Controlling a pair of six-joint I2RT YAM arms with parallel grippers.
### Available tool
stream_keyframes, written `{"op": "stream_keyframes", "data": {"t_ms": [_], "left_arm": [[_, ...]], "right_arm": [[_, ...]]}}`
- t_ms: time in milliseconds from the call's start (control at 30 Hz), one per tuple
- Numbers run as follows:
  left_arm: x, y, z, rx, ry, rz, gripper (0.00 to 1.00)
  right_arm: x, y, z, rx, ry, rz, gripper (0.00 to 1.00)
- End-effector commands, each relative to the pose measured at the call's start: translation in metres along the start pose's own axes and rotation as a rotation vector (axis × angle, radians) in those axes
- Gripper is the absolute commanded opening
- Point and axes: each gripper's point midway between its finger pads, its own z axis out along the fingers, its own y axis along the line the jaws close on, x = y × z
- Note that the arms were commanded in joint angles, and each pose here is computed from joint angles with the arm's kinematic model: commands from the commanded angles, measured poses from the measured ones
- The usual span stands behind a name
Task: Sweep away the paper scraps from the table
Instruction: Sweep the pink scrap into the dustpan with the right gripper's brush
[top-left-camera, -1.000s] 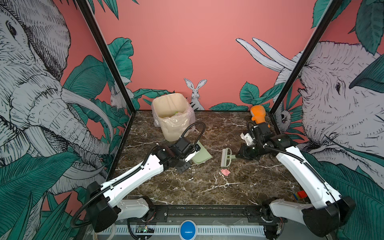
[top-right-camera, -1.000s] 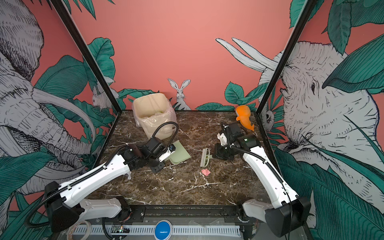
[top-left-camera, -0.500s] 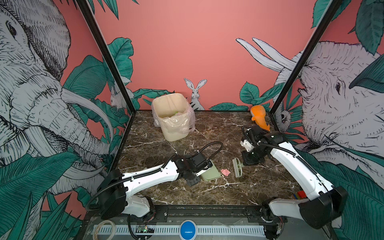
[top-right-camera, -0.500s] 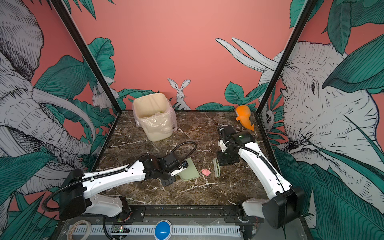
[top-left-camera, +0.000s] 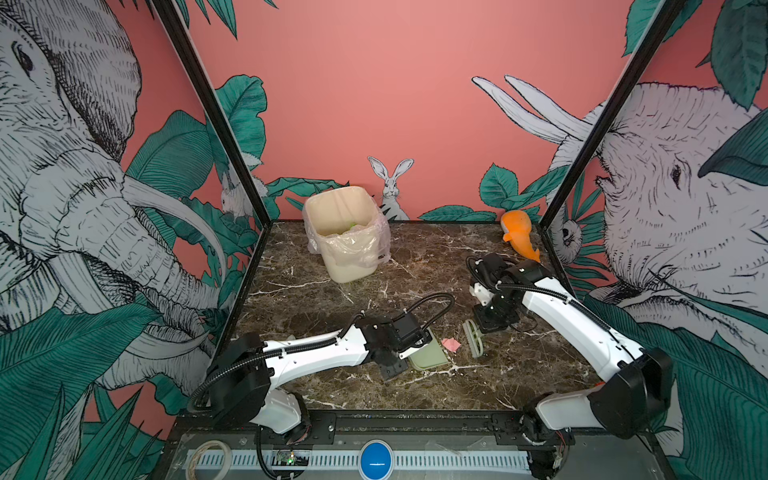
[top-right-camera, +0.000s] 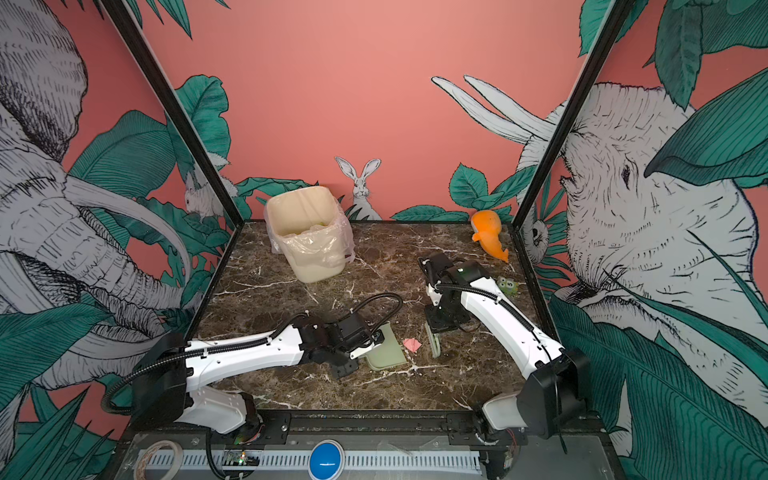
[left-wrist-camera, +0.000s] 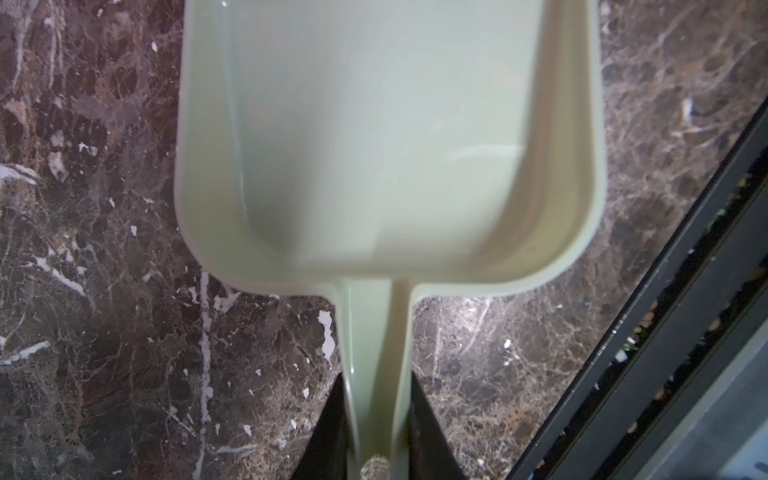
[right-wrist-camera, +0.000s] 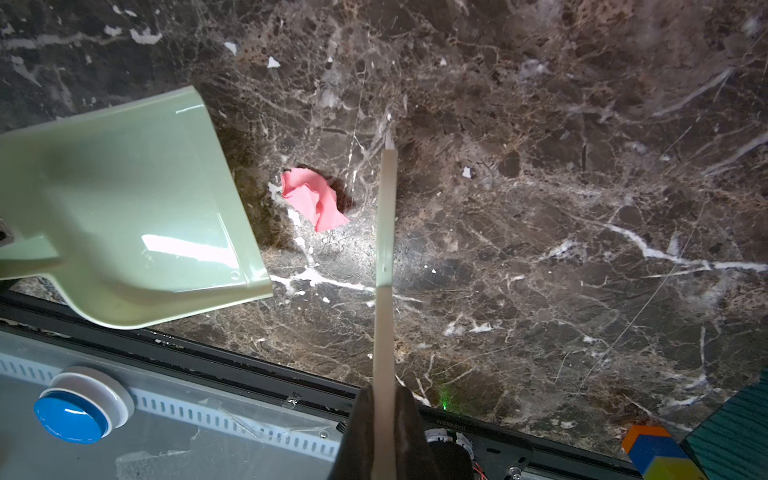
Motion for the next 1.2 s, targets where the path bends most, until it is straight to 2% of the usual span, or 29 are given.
{"op": "stream_keyframes", "data": {"t_ms": [0, 867, 1167], "left_arm": [[0.002, -0.002, 0.004, -0.004, -0.001, -0.01, 0.03], [0.008, -0.007, 0.027, 0.005, 0.058, 0.007, 0.01], [0.01, -0.007, 0.031, 0.004, 0.066, 0.0, 0.01]], "right_arm": [[-0.005, -0.001, -0.003, 0.025, -0.015, -0.012, 0.0], [-0.018, 0.037, -0.001, -0.004, 0.01, -0.099, 0.0], [-0.017, 0.079, -0.008, -0.127, 0.004, -0.147, 0.0]]}}
